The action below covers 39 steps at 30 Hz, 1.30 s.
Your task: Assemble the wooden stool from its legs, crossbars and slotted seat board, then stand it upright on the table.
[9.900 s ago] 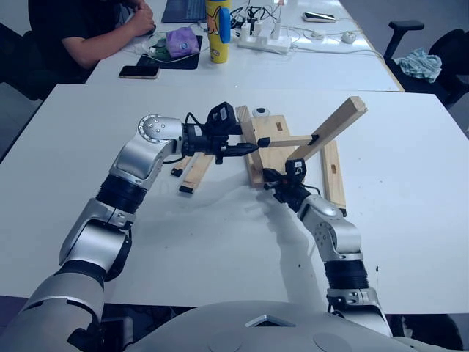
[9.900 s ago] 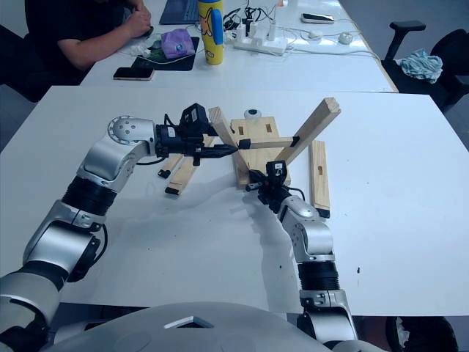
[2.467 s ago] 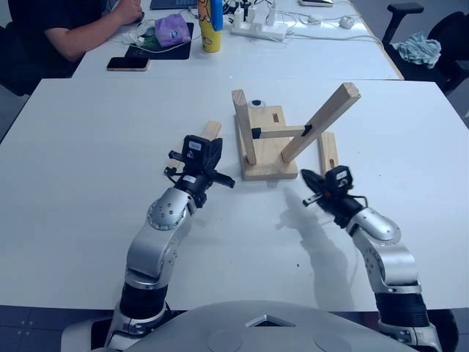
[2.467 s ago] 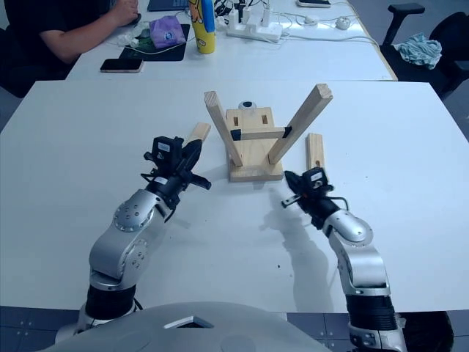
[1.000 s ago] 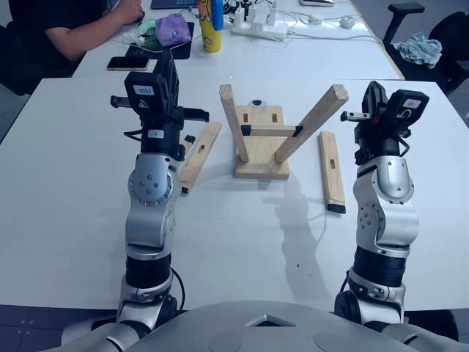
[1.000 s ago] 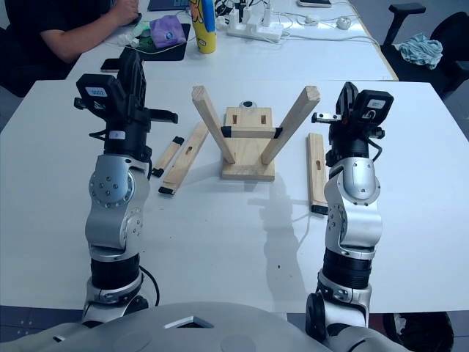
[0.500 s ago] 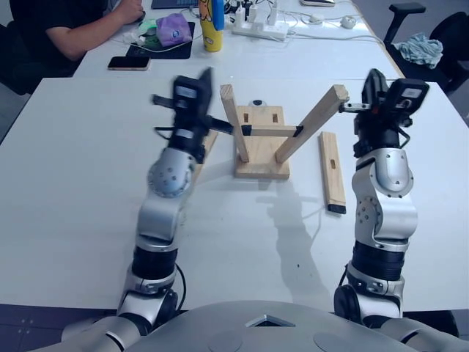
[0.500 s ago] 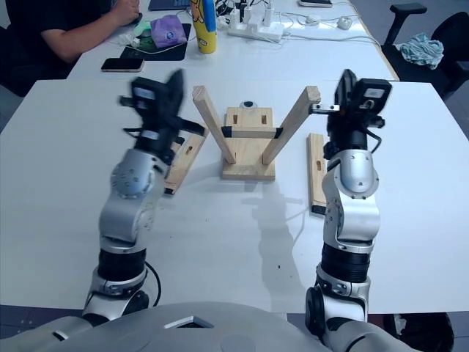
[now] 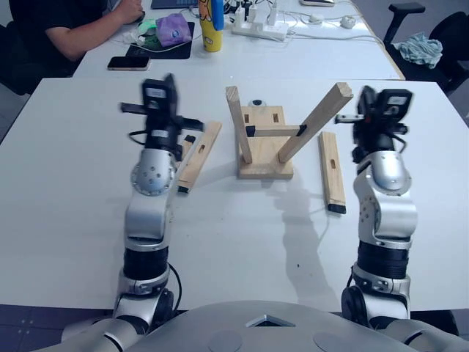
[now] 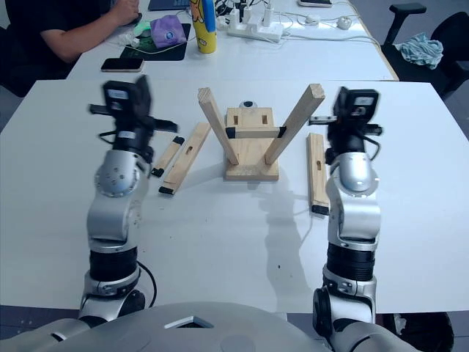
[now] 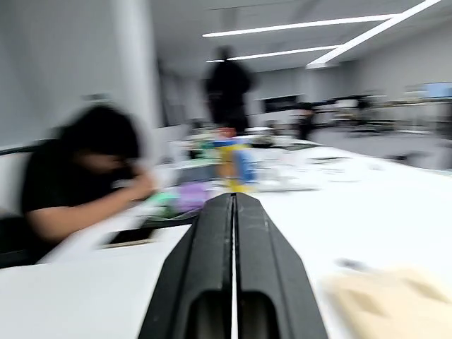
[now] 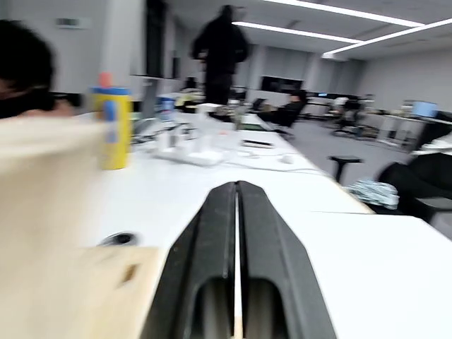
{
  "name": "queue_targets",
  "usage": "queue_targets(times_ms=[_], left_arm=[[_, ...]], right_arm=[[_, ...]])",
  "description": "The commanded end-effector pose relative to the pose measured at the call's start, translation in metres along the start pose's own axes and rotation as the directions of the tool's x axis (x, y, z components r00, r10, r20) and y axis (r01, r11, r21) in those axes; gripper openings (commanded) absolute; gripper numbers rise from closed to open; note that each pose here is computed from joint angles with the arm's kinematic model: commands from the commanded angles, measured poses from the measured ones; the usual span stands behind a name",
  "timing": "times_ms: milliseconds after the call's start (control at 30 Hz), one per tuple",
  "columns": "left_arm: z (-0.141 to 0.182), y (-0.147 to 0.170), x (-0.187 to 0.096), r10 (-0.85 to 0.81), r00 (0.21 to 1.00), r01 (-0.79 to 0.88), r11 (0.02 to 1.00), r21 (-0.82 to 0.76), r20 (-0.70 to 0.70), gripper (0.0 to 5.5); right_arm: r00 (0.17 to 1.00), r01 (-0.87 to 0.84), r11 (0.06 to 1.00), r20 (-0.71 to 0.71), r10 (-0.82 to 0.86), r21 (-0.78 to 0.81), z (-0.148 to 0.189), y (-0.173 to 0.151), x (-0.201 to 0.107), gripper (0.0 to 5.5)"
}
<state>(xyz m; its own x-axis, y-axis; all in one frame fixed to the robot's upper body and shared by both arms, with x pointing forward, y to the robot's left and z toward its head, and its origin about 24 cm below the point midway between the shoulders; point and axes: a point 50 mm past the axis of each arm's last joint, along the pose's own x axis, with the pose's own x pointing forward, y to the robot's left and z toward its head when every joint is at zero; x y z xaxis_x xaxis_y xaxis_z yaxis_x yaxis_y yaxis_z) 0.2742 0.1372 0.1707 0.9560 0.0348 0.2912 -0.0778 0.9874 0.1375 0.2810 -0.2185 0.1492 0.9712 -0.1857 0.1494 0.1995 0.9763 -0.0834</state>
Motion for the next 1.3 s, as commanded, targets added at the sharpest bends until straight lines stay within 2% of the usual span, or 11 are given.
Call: queue_targets(times_ms=[33, 100, 233, 333, 633, 800, 867, 967, 1067, 1167, 1300], left_arm=[[0.012, 0.0, 0.0, 0.012, 0.997, -0.012, 1.0, -0.007, 0.071, 0.01], [0.007, -0.035, 0.001, -0.23, 0.972, 0.233, 0.968, -0.092, 0.042, 0.01], [-0.005, -0.097, -0.018, -0.619, 0.784, 0.606, 0.78, -0.153, -0.048, 0.01], [-0.01, -0.097, -0.02, -0.627, 0.774, 0.614, 0.777, -0.137, -0.085, 0.01], [-0.023, -0.021, -0.001, -0.249, 0.958, 0.255, 0.967, 0.023, -0.145, 0.01], [-0.036, -0.011, -0.012, -0.333, 0.924, 0.34, 0.94, 0.004, -0.189, 0.01], [-0.045, -0.019, -0.025, -0.516, 0.83, 0.52, 0.853, -0.041, -0.21, 0.01], [-0.046, -0.03, -0.056, -0.825, 0.521, 0.829, 0.55, -0.103, -0.218, 0.01], [-0.053, -0.026, -0.066, -0.903, 0.31, 0.923, 0.361, -0.135, -0.296, 0.01], [-0.059, -0.024, -0.066, -0.919, 0.173, 0.959, 0.239, -0.152, -0.354, 0.01], [-0.07, -0.04, -0.054, -0.921, 0.121, 0.975, 0.18, -0.131, -0.37, 0.01]], right_arm=[[0.999, 0.008, 1.0, 0.033, -0.009, 0.03, 0.006, 0.0, 0.007, 0.0], [0.993, -0.093, 0.995, 0.079, 0.09, 0.043, 0.012, 0.015, 0.007, 0.0], [0.934, -0.349, 0.937, 0.067, 0.35, -0.029, 0.007, 0.051, -0.004, 0.0], [0.911, -0.412, 0.911, 0.003, 0.412, -0.035, -0.004, 0.06, -0.009, 0.0], [0.955, -0.27, 0.962, -0.141, 0.262, -0.044, -0.035, 0.024, -0.005, 0.0], [0.93, -0.307, 0.95, -0.195, 0.311, 0.054, -0.051, 0.012, 0.007, 0.0], [0.888, -0.357, 0.923, -0.254, 0.382, 0.14, -0.061, 0.013, 0.013, 0.0], [0.83, -0.448, 0.87, -0.266, 0.491, 0.208, -0.064, 0.015, 0.027, 0.0], [0.773, -0.544, 0.817, -0.263, 0.577, 0.192, -0.065, 0.015, 0.038, 0.0], [0.746, -0.558, 0.799, -0.285, 0.601, 0.224, -0.07, 0.008, 0.05, 0.0], [0.667, -0.65, 0.721, -0.276, 0.692, 0.238, -0.073, 0.012, 0.057, 0.0]])
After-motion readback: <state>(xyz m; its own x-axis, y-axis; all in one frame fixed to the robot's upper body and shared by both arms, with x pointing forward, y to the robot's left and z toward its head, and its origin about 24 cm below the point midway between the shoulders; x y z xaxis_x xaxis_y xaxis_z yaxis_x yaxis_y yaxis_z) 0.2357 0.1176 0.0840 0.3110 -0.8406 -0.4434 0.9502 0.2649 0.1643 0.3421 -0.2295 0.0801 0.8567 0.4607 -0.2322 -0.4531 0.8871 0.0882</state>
